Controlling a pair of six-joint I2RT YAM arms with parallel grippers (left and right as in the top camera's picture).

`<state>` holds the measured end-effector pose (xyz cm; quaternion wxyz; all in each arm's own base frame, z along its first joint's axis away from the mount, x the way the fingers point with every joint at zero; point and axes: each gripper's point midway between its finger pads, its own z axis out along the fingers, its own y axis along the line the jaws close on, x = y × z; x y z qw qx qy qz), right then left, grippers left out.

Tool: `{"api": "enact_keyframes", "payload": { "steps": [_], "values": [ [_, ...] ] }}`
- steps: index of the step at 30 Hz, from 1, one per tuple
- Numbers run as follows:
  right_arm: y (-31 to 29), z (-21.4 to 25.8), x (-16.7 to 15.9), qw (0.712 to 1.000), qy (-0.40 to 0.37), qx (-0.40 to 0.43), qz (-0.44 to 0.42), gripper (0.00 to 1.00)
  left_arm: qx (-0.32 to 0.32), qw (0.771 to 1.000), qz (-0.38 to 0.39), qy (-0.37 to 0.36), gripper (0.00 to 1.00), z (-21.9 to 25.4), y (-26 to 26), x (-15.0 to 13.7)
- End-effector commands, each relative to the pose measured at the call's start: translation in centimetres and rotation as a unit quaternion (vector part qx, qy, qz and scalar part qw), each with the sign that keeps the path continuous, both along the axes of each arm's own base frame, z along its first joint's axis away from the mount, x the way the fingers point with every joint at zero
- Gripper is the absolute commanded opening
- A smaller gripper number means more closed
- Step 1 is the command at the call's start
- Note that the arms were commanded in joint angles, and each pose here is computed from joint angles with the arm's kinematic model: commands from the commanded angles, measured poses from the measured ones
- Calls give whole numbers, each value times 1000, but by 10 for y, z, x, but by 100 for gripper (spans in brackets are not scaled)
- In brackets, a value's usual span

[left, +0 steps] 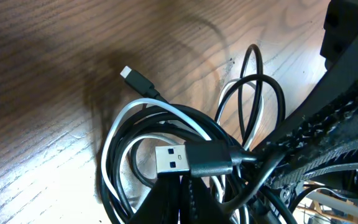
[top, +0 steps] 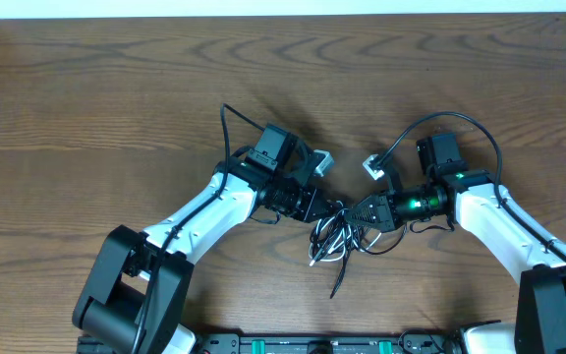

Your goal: Untangle cables

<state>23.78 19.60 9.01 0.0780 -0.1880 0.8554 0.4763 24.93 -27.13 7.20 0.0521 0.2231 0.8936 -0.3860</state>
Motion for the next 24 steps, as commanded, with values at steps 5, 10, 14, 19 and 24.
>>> {"api": "enact_keyframes", "payload": {
  "steps": [5, 10, 14, 19, 24],
  "values": [
    [-3, -1, 5, 1000, -17, -8, 2, 1, -87, 995, -47, -4, 17, 31, -6, -7],
    [-2, 1, 6, 1000, -16, -3, -2, 1, -176, 980, -90, 2, 29, 61, -14, -17],
    [0, 4, 5, 1000, 11, 5, -15, 1, -160, 982, -103, 1, 29, 55, -21, -25],
    [6, 14, 1, 999, 19, 40, -5, 1, -58, 996, -66, -16, 29, 25, -19, -18],
    [6, 14, 1, 999, 19, 40, -5, 1, -38, 997, -54, -27, 29, 20, -16, -12]
  ]
}}
